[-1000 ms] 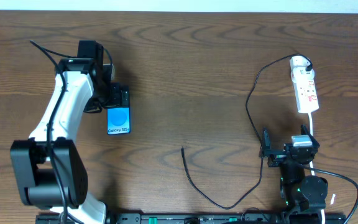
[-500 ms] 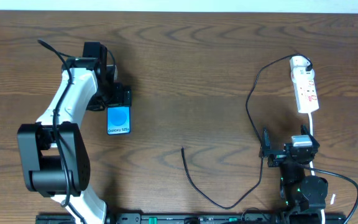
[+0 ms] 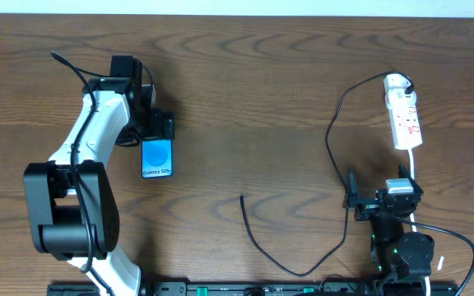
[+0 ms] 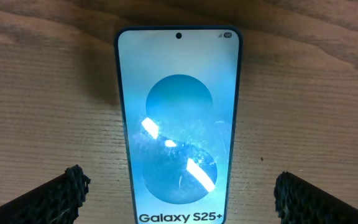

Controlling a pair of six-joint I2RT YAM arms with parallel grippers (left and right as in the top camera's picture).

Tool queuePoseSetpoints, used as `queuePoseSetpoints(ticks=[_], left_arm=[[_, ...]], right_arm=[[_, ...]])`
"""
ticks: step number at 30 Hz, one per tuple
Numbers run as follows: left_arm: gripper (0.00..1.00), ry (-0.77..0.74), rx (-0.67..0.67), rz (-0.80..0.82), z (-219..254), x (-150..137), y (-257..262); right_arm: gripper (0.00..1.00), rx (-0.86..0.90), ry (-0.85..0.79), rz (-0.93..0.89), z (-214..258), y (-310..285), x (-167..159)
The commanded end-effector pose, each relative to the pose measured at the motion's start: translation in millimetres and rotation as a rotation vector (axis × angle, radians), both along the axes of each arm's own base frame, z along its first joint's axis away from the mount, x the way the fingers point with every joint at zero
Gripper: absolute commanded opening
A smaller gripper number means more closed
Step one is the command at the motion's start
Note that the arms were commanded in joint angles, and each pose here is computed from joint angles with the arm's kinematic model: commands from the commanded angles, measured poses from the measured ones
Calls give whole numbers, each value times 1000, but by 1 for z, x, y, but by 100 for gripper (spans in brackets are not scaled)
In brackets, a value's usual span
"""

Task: Plug charger to phone and switch on socket
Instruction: 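Lower the open left gripper down over the phone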

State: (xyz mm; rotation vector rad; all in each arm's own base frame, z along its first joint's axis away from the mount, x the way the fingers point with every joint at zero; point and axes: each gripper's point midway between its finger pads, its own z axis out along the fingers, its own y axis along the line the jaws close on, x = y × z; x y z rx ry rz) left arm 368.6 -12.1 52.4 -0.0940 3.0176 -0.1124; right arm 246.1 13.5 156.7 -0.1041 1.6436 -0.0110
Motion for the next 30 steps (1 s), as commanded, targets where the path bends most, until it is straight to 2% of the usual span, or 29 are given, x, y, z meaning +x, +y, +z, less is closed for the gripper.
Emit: queuePoseSetpoints(ticks=[1,30], left_arm=[[98,27,6,2,-8,-5,2],[98,36,6,5,-28,-14,2]], right_arm=[[99,-12,-1,11,0,2,0],[99,-12,-1,11,0,2,0]])
